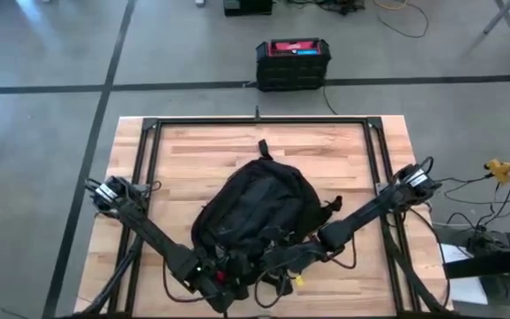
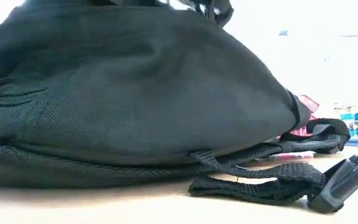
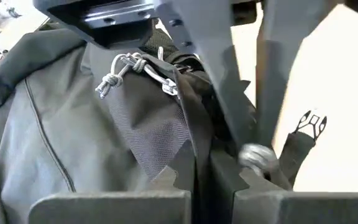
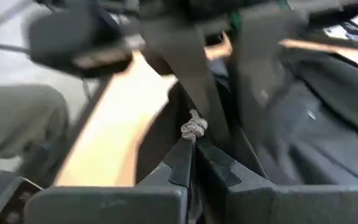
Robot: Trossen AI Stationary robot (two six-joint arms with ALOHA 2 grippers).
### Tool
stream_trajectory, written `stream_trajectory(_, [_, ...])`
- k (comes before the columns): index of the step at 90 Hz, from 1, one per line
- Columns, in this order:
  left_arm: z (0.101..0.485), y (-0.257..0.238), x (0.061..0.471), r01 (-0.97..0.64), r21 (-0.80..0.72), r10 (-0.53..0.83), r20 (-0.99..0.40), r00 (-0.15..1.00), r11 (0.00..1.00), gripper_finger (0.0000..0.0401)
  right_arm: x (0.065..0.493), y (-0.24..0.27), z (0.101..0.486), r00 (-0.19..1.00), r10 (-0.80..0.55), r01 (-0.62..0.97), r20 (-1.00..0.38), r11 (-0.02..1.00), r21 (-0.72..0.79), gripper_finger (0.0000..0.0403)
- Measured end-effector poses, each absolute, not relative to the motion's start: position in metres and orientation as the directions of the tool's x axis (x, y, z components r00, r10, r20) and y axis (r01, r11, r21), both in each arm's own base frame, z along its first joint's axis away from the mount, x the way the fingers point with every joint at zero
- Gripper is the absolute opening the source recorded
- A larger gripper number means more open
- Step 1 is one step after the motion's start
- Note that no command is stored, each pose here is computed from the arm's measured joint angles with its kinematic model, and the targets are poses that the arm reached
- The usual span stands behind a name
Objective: Unpack backpack
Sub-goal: Close the black backpack
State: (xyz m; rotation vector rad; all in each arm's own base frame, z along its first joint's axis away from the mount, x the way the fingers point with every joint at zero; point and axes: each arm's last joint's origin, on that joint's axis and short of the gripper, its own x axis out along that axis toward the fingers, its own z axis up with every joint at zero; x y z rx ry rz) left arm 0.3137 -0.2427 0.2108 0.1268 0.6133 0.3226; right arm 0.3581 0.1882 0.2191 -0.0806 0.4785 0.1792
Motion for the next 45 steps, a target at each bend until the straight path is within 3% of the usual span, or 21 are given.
stream_trajectory(31, [0.206,-0.246,0.299,-0.281,0.228,0.361,-0.578,0.732,0.932,0.0003,0.308,0.197,0.249,0.845,-0.049,-0.046,-0.532,0.985,-0.164,0.0])
stream_trajectory(45, [0.206,-0.247,0.298,-0.28,0.227,0.361,-0.579,0.731,0.933,0.0003,0.288,0.189,0.244,0.787,-0.146,0.036,-0.6,0.981,-0.191,0.0])
